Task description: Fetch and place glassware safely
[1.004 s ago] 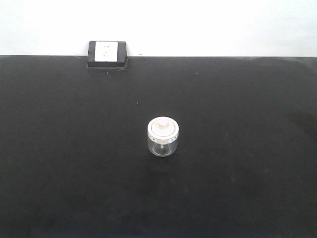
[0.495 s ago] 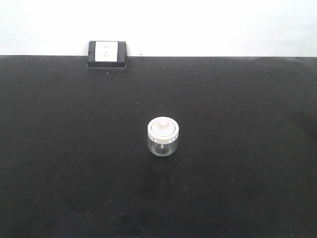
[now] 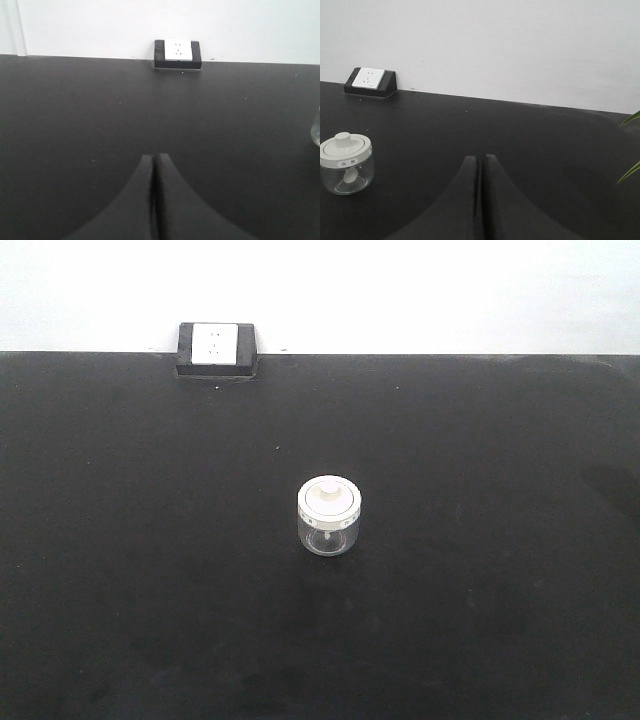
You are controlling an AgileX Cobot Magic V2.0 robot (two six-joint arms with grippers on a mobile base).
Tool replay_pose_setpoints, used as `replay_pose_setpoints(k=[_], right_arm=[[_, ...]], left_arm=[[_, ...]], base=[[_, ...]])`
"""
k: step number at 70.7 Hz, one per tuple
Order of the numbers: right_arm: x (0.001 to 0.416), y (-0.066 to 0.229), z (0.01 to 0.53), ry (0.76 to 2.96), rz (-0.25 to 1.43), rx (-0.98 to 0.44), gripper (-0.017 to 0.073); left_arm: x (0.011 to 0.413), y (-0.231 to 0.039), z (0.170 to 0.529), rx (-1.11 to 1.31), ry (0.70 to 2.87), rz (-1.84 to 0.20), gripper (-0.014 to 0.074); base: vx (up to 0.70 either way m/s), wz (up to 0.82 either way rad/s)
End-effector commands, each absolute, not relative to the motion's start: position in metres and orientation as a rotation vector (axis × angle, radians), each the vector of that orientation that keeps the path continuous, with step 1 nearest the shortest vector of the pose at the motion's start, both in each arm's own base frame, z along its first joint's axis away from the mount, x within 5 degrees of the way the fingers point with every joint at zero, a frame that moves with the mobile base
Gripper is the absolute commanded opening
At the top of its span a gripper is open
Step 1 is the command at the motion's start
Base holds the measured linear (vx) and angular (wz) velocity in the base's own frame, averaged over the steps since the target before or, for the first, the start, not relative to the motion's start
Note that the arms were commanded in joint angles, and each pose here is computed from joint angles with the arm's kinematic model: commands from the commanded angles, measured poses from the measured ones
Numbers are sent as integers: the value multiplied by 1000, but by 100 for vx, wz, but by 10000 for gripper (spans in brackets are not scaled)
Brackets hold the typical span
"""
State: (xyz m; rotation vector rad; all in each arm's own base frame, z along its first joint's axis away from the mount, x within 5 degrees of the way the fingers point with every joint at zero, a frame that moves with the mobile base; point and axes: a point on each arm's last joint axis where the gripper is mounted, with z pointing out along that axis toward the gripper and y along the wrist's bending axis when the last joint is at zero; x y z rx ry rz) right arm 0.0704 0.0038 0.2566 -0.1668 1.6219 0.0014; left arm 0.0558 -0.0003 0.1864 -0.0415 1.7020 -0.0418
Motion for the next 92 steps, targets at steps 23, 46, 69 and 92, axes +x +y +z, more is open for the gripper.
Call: replay_pose_setpoints(k=[23, 46, 69, 92], right_arm=[[70, 6, 268, 1567, 10, -195, -3], [70, 6, 268, 1567, 10, -195, -3], [70, 6, 268, 1567, 10, -195, -3], [71, 6, 267, 1578, 17, -182, -3]], left_arm=[[57, -1, 182, -53, 1663, -60, -7], [57, -1, 182, -53, 1663, -60, -7], [57, -1, 182, -54, 1663, -61, -7], [57, -1, 182, -54, 1663, -61, -7]], base=[[0, 0], [0, 0], [0, 0], [0, 0]])
